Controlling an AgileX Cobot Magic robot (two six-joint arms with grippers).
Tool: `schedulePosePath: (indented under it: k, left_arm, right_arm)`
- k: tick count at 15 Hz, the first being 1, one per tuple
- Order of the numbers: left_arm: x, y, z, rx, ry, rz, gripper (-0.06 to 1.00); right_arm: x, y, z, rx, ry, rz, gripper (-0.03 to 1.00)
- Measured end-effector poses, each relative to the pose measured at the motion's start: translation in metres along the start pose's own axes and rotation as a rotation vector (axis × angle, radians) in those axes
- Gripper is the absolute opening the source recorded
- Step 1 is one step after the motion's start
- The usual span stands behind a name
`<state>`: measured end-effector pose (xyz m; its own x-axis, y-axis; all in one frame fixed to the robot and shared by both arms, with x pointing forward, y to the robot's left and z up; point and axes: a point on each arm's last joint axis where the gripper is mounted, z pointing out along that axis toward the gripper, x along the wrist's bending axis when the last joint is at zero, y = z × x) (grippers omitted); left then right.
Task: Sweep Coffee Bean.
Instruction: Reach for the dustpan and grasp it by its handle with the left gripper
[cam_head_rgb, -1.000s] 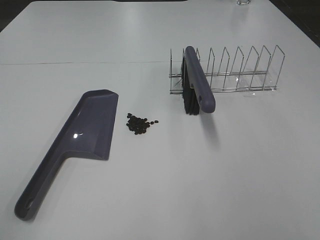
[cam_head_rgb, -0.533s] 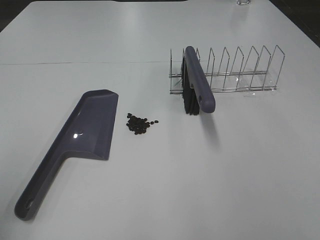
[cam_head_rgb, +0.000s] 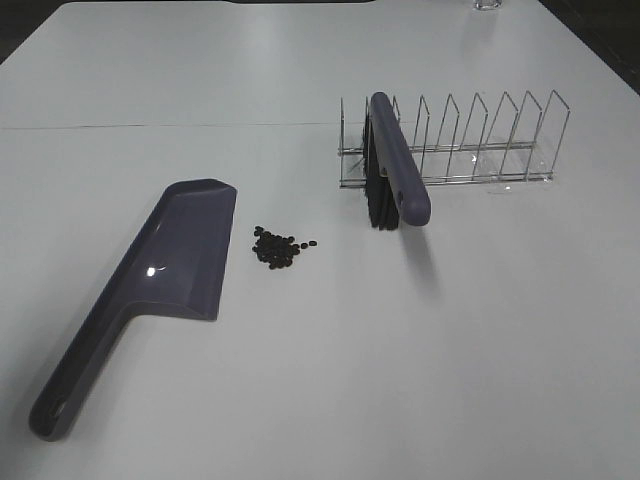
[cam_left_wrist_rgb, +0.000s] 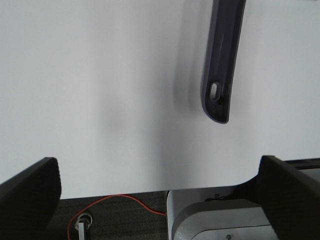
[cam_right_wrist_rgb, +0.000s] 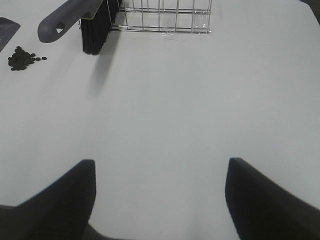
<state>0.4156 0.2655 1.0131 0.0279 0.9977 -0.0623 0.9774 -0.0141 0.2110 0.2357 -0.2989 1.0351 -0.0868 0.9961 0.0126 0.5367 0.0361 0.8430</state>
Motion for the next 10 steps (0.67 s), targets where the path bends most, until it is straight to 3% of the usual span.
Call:
schedulePosePath:
  k: [4, 10]
  left_arm:
    - [-0.021, 0.049, 0.044, 0.056, 0.017, 0.056, 0.91]
    - [-0.057, 0.079, 0.103, 0.174, 0.027, 0.121, 0.86]
  right_arm:
    - [0.000, 0.000, 0.000, 0.000, 0.000, 0.000, 0.63]
    - [0.000, 0.000, 0.000, 0.000, 0.000, 0.000, 0.63]
